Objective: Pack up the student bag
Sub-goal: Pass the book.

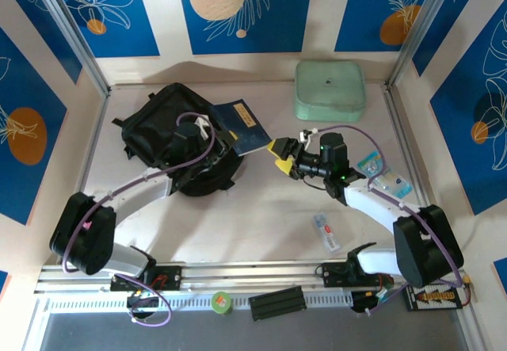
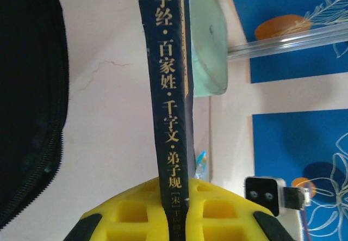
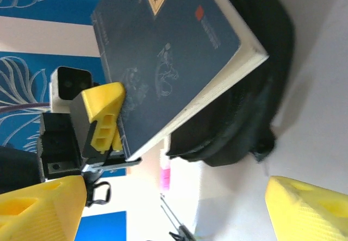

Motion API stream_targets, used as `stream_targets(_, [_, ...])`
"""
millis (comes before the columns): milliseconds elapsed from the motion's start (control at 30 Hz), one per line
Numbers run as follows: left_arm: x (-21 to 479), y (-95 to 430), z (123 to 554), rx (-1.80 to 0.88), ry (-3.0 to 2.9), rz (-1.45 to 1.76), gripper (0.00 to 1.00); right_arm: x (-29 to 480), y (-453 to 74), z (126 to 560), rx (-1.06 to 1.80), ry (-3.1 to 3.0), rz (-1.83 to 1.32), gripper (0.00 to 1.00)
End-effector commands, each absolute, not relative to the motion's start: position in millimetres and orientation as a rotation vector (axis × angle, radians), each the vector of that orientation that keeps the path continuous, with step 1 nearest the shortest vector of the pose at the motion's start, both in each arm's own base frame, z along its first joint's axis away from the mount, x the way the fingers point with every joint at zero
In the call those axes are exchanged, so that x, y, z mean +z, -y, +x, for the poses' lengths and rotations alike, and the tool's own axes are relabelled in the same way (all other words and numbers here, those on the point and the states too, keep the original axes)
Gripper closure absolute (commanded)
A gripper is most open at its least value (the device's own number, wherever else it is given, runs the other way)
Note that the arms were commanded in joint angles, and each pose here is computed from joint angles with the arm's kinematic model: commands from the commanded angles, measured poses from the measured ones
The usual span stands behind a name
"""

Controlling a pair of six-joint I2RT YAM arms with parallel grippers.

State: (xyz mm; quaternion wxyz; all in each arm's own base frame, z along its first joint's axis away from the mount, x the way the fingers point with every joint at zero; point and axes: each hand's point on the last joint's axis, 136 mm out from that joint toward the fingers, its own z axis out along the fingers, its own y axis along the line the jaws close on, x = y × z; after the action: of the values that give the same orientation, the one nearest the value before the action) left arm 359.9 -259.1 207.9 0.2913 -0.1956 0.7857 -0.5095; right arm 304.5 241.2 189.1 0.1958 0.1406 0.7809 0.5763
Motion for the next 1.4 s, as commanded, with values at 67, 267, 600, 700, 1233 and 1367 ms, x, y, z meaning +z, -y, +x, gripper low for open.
stream_targets(67, [269, 256, 362, -1.553, -1.851, -0.553, 1.0, 225, -261, 317, 1.768, -2.006, 0.428, 0.14])
stream_targets(267, [266, 260, 360, -1.609, -1.84, -0.581, 1.0, 235, -268, 335, 1.777, -1.929, 0.48, 0.14])
stream_targets(600, [261, 266, 359, -1.698, -1.817, -0.59, 1.0, 236, -283, 364, 1.826, -1.874, 0.549, 0.3])
stream_targets(700, [258, 265, 359, -1.667, -1.83, -0.575, 1.0, 237, -289, 368, 1.823, -1.835, 0.559, 0.41])
stream_targets(1233, [239, 264, 357, -1.591, -1.9, -0.541, 0.82, 226, -275, 365, 1.668, -1.92, 0.594, 0.93])
stream_targets(1367, [225, 255, 353, -1.495, -1.979, -0.529, 0.45, 226, -260, 362, 1.587, -1.943, 0.584, 1.0])
